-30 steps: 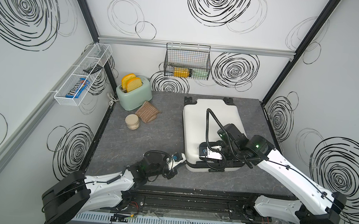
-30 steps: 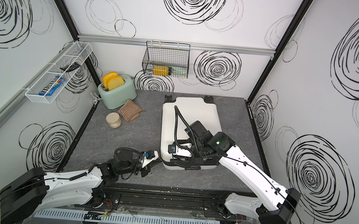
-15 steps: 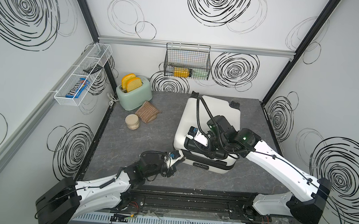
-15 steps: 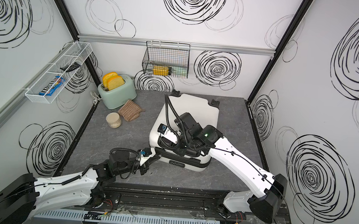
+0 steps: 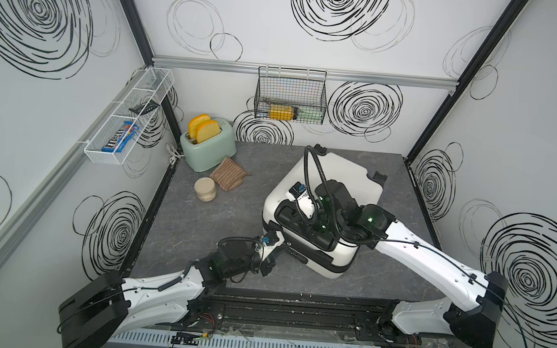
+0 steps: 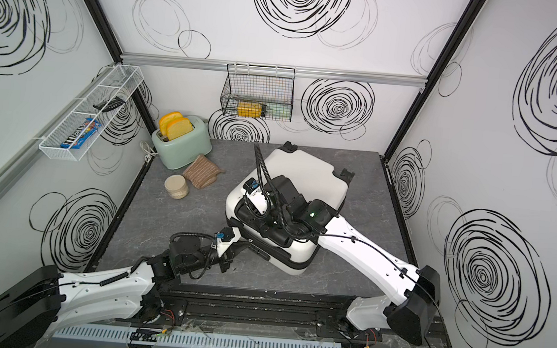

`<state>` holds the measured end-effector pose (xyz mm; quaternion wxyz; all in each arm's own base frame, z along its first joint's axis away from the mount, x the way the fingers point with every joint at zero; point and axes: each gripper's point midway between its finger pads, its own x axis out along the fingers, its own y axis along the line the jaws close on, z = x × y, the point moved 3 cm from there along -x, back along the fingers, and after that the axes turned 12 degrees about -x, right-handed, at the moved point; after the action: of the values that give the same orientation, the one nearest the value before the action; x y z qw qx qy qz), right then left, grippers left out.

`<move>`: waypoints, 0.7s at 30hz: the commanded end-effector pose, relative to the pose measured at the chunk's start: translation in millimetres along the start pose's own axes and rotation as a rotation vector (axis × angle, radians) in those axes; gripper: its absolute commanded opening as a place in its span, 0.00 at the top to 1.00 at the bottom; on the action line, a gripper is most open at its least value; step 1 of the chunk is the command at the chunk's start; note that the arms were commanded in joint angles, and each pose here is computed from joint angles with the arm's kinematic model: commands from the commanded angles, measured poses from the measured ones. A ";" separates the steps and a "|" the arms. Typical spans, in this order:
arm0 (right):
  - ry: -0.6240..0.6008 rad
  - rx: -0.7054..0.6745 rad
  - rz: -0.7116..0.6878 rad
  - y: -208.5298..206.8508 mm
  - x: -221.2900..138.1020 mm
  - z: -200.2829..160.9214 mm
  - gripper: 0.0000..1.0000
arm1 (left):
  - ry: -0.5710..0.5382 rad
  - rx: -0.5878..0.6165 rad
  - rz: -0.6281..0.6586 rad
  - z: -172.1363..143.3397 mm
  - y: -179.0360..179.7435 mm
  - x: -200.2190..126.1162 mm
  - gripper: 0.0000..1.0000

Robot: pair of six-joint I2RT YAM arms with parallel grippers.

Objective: Open the suitcase zippers
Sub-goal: Unzip the zipper on the suitcase.

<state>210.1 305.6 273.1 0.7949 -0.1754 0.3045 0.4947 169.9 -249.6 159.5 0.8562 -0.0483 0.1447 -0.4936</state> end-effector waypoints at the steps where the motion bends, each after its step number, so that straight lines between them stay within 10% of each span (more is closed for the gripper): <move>1: -0.275 0.153 -0.146 -28.9 -13.1 57.2 1.00 | -0.146 0.021 -0.194 32.6 -41.3 -2.1 0.95; 21: -0.273 0.249 -0.211 -45.7 22.6 52.8 1.00 | -0.211 0.012 -0.300 43.9 -106.1 27.3 0.95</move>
<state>243.3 336.3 258.5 0.8383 -0.0952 0.3028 0.4434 124.4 -310.3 158.3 0.8182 -0.0463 0.1336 -0.5573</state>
